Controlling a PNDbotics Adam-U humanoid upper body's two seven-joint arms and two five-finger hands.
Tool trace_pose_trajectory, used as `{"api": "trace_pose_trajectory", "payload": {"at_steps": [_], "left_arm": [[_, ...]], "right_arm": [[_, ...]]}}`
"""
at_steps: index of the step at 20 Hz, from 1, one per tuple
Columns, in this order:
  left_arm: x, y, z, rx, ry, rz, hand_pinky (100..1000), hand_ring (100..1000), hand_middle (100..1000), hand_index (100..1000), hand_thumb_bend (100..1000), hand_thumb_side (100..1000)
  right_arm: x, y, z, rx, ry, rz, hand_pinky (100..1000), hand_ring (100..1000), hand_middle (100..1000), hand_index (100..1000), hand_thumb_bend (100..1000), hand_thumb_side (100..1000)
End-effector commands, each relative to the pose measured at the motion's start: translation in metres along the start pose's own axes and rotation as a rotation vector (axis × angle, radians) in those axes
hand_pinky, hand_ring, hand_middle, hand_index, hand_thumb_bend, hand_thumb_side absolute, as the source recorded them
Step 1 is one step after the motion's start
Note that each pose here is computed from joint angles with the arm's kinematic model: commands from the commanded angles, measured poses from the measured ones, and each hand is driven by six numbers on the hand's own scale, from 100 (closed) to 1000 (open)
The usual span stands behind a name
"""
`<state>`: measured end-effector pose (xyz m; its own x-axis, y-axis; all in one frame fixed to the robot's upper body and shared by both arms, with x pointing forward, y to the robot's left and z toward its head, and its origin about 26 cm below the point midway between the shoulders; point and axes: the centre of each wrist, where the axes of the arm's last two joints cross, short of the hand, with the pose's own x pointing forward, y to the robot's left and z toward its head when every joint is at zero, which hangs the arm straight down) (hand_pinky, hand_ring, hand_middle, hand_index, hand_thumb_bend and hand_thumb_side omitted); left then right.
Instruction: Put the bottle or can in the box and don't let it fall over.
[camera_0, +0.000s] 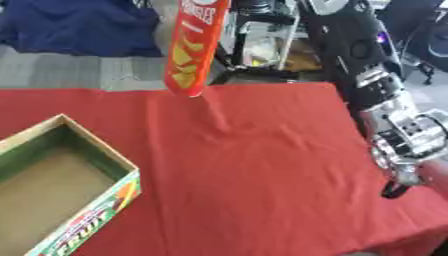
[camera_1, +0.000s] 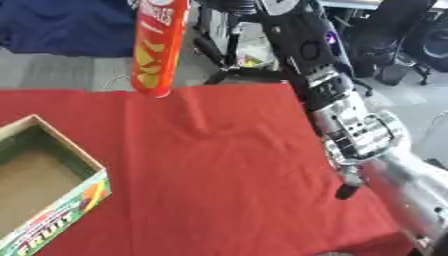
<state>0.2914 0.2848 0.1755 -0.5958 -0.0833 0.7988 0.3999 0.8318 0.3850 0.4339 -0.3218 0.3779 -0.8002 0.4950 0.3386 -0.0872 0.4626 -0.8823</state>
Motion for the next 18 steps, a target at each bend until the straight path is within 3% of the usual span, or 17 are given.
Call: {"api": "trace_pose_trajectory", "payload": {"at_steps": [1,18], "left_arm": [[0.009,0.005,-0.003,-0.008,-0.015,-0.011,444,870,655,663,100,627],[0.007,0.007,0.003,0.074,0.042,0.038,445,872,658,663,100,638]], "right_arm": [[0.016,-0.006,-0.013,0.002,-0.074,-0.003,206,100,100,136,100,122],[0.035,0.066,-0.058,0.053,-0.249,-0.192,199,100,100,139,100,146]]}}
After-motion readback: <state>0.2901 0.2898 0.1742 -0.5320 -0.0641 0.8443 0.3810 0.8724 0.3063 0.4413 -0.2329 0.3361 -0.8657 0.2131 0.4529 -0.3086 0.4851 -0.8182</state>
